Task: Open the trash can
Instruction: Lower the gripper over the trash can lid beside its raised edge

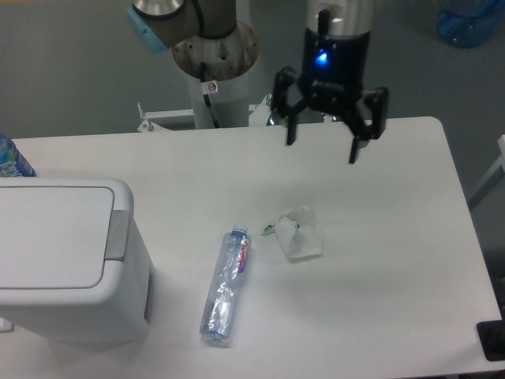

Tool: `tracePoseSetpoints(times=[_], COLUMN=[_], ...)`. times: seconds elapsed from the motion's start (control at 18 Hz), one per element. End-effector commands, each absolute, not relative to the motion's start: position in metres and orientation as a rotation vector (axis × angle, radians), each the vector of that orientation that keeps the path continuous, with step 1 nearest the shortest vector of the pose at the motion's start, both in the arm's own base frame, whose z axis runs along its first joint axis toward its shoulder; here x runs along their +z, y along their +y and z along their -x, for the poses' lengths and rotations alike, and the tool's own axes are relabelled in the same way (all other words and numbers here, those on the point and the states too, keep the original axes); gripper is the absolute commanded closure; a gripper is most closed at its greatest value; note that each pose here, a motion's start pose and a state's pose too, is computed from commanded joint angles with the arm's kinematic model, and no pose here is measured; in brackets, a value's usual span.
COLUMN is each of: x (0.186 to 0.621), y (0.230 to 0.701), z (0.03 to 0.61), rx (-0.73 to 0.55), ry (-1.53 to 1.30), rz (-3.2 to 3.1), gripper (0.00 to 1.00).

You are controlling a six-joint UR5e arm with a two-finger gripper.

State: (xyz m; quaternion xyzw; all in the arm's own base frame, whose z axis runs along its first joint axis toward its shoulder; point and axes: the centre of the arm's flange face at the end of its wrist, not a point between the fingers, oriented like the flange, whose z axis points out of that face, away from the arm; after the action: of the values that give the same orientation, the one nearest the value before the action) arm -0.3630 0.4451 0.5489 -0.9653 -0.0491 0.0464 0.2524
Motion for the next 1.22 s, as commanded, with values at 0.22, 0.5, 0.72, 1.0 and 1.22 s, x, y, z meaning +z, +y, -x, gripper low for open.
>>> tracePoseSetpoints(times=[0.22,0.5,0.72,1.0,1.22], x=[0.54,0.527,0.516,0.503,0.499], y=[0.479,0.525,0.552,0.569,0.573], z=[0.333,0.3,0.278,0.261,0.257], rx=[0.1,0.061,0.023,-0.009,-0.015], ry=[-0.198,-0.234,-0.264,-0.229,-0.216], rz=[2.577,2.522,2.496,2.513,2.517], gripper=[0.0,0.0,0.0,0.0,0.0])
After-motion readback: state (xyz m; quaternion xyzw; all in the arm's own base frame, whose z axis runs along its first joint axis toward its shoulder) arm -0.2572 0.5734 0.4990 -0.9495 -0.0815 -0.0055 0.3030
